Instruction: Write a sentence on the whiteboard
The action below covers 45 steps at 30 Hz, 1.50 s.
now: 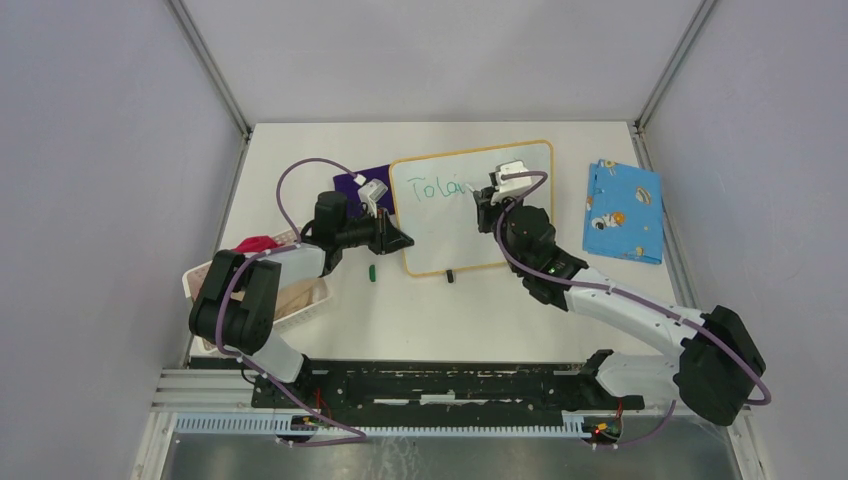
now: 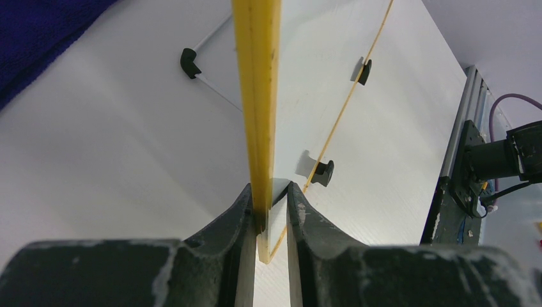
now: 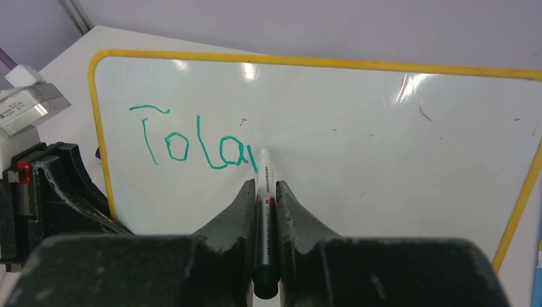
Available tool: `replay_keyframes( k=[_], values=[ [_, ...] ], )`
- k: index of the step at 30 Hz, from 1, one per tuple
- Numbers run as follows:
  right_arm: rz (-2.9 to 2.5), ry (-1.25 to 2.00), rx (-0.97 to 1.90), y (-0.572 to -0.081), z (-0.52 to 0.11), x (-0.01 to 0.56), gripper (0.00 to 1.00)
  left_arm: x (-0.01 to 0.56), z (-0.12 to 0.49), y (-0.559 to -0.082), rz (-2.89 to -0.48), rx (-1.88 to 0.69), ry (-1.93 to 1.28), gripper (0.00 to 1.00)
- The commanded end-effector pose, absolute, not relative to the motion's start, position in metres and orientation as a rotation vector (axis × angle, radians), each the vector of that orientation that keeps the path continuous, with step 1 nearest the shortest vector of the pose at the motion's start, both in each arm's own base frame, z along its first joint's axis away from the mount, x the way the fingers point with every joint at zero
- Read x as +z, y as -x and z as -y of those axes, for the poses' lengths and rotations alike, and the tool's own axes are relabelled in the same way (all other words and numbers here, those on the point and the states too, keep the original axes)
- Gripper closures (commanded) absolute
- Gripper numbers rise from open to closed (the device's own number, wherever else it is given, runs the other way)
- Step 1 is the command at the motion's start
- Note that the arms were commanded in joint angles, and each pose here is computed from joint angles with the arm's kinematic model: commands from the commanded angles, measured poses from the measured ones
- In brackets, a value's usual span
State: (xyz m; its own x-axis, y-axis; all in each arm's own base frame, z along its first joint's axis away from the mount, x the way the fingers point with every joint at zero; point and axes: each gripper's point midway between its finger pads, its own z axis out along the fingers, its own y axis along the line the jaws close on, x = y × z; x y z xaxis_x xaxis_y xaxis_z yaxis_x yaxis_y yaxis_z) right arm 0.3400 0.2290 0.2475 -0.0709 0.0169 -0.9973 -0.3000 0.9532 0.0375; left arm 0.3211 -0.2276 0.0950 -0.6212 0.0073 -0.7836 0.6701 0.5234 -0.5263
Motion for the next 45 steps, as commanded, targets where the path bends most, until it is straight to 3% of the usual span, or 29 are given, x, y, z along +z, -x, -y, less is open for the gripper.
replay_keyframes(
  k=[1, 33, 45],
  values=[
    [-1.529, 0.156, 0.286, -0.349, -0.227, 0.292, 1.00, 0.091, 0.222, -0.333, -2.008, -1.011, -0.572, 0.98],
    [-1.651, 0.216, 0.343, -0.332, -0.225, 0.230, 1.00, 0.089, 0.222, -0.332, -2.015, -1.009, -0.574, 0.98],
    [-1.672, 0.281, 0.457, -0.324, -0.253, 0.224, 1.00, 0.089, 0.224, -0.330, -2.018, -1.006, -0.583, 0.98]
  ],
)
